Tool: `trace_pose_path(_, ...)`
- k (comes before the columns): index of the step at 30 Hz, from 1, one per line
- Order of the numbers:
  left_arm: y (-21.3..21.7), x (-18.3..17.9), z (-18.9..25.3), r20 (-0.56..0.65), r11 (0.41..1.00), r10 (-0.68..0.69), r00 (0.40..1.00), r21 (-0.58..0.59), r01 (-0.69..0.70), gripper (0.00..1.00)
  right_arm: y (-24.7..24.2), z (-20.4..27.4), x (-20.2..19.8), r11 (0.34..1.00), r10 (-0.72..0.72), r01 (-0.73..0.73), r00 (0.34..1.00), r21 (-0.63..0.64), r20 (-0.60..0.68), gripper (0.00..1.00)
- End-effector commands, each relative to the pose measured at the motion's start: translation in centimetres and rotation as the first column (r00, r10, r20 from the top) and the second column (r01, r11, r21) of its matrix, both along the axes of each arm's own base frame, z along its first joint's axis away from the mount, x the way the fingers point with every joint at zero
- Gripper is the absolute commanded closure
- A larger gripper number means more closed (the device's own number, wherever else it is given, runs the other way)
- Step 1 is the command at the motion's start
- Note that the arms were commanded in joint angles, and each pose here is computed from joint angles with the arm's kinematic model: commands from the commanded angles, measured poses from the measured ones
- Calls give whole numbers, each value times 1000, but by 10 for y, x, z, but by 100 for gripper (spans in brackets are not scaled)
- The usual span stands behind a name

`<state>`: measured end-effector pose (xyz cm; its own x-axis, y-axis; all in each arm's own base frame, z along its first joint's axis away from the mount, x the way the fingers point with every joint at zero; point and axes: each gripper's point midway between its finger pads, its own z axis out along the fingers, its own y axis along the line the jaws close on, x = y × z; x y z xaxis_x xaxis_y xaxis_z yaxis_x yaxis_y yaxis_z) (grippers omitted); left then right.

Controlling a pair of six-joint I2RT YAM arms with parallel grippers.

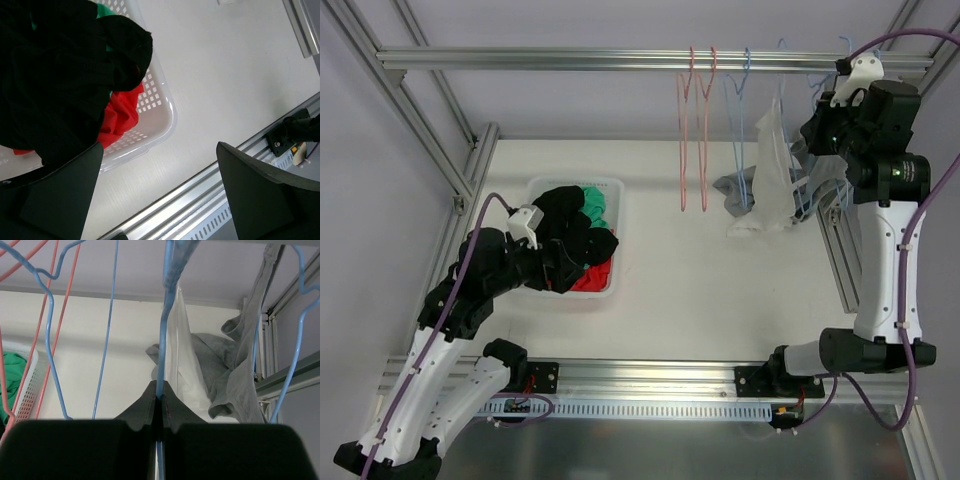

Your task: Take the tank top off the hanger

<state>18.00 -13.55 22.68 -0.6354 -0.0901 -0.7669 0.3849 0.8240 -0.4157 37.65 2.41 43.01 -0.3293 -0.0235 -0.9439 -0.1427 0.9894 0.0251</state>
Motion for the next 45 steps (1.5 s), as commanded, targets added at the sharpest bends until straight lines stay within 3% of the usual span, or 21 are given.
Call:
trace_pose_path(1, -13, -4, 21, 82, 995, -77, 994, -53, 82, 1, -1, 27, -28, 1000, -13, 12, 996, 8, 90, 100)
trace_pose_path(10, -28, -8, 74, 200, 975, -137, 970, -145, 167, 1, 9, -18, -95, 997, 30, -29, 999, 66, -26, 100)
trace_pose_path(15, -56, -17, 127, 322, 907, -257, 911, -245, 343, 1, 15, -63, -163, 991, 25, -5, 988, 134, -151, 100)
trace_pose_path(17, -67, -18, 143, 370, 887, -278, 886, -256, 385, 1, 16, -61, -195, 991, 23, -6, 993, 135, -118, 100)
trace_pose_path(19, -89, -25, 151, 400, 866, -336, 853, -225, 447, 1, 16, -72, -224, 991, 19, 4, 986, 137, -167, 100)
trace_pose_path(21, -101, -21, 169, 461, 878, -324, 826, -180, 444, 1, 18, -63, -253, 992, 40, -22, 990, 125, -138, 100)
trace_pose_path(22, -123, -30, 164, 448, 853, -391, 804, -152, 500, 1, 21, -69, -269, 991, 59, -37, 984, 129, -169, 100)
trace_pose_path(24, -138, -26, 186, 509, 865, -377, 774, -105, 490, 1, 26, -64, -294, 987, 105, -88, 987, 137, -121, 99)
trace_pose_path(28, -200, -43, 218, 592, 810, -467, 657, -13, 587, 1, 32, -62, -330, 972, 194, -178, 977, 151, -94, 100)
trace_pose_path(30, -226, -43, 220, 606, 778, -515, 606, 33, 628, 1, 34, -57, -340, 960, 249, -235, 965, 152, -77, 100)
trace_pose_path(31, -231, -45, 244, 646, 766, -503, 575, 25, 642, 1, 34, -58, -344, 956, 265, -251, 961, 152, -83, 100)
trace_pose_path(36, -268, -28, 257, 677, 765, -513, 528, 81, 639, 1, 34, -54, -352, 938, 328, -316, 942, 142, -68, 100)
trace_pose_path(38, -284, -22, 254, 678, 756, -530, 510, 105, 646, 4, 35, -51, -352, 933, 342, -331, 938, 142, -61, 100)
trace_pose_path(45, -319, 7, 231, 659, 777, -549, 514, 177, 604, 32, 34, -33, -363, 920, 368, -367, 930, 136, 19, 100)
